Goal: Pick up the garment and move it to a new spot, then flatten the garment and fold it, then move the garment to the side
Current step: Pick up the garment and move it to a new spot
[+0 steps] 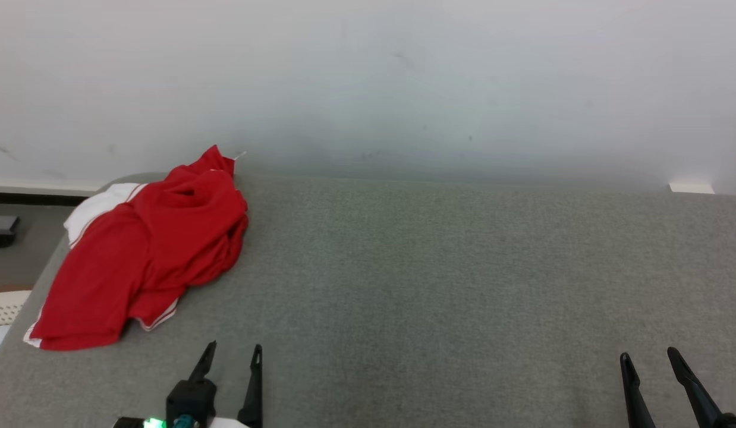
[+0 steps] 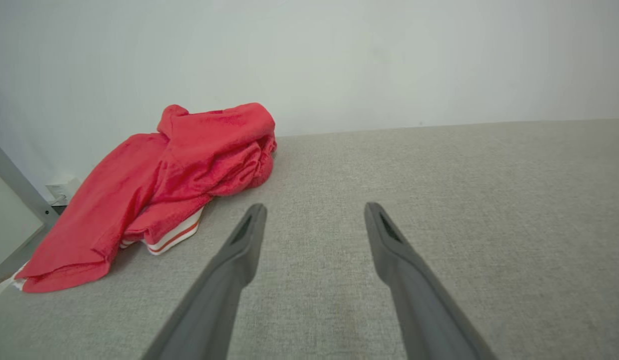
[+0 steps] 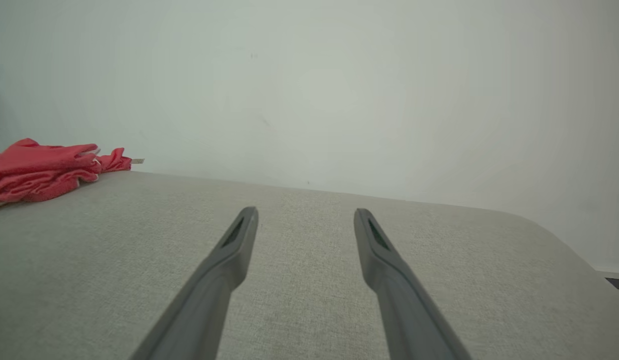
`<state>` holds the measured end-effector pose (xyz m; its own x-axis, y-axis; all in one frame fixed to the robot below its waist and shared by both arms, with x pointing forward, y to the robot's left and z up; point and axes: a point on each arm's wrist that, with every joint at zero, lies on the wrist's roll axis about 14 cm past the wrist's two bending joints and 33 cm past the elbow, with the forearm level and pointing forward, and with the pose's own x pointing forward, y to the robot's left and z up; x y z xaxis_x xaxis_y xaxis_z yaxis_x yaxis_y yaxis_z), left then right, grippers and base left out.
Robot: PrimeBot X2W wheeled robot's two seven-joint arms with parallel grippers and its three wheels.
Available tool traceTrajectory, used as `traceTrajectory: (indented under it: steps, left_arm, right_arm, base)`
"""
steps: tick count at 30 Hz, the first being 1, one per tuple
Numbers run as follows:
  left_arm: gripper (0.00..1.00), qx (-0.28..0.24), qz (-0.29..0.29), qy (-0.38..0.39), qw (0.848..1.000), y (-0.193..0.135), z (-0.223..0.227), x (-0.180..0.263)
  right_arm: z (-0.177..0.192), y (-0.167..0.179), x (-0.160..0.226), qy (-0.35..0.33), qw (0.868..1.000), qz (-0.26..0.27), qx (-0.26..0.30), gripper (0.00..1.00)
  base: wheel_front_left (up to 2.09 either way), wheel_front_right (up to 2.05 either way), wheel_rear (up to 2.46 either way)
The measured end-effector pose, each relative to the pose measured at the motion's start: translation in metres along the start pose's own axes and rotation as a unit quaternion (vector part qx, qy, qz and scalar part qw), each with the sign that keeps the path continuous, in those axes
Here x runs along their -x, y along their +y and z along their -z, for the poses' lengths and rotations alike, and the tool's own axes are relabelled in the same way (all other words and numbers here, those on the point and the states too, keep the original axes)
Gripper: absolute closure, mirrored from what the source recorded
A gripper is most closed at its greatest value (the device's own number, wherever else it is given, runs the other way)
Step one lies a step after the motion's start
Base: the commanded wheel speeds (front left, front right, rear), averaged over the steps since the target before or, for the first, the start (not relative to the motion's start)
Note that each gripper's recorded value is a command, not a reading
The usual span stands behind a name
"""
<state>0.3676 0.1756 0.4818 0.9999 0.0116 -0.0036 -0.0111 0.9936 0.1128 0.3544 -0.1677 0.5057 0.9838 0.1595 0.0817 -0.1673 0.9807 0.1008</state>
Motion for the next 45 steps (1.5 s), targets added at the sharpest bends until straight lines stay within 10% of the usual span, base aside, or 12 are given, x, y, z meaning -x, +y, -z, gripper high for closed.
traceTrajectory:
  steps: [27, 38, 45]
  left_arm:
    - [0.0, 0.031, -0.188, 0.016, 0.982, 0.11, 0.014, 0.076]
    - [0.0, 0.038, -0.158, -0.061, 0.985, 0.135, -0.049, -0.055]
    - [0.0, 0.056, -0.117, 0.03, 0.991, 0.125, -0.021, -0.149]
  right_arm:
    - [0.019, 0.124, -0.049, 0.025, 0.98, -0.194, -0.019, 0.0]
    - [0.039, 0.088, -0.111, 0.022, 0.979, -0.2, 0.011, 0.0]
    - [0.078, 0.054, -0.138, 0.05, 0.979, -0.194, 0.026, 0.0]
  base:
    - [0.0, 0.0, 0.0]
    - [0.0, 0.0, 0.0]
    - [0.0, 0.0, 0.0]
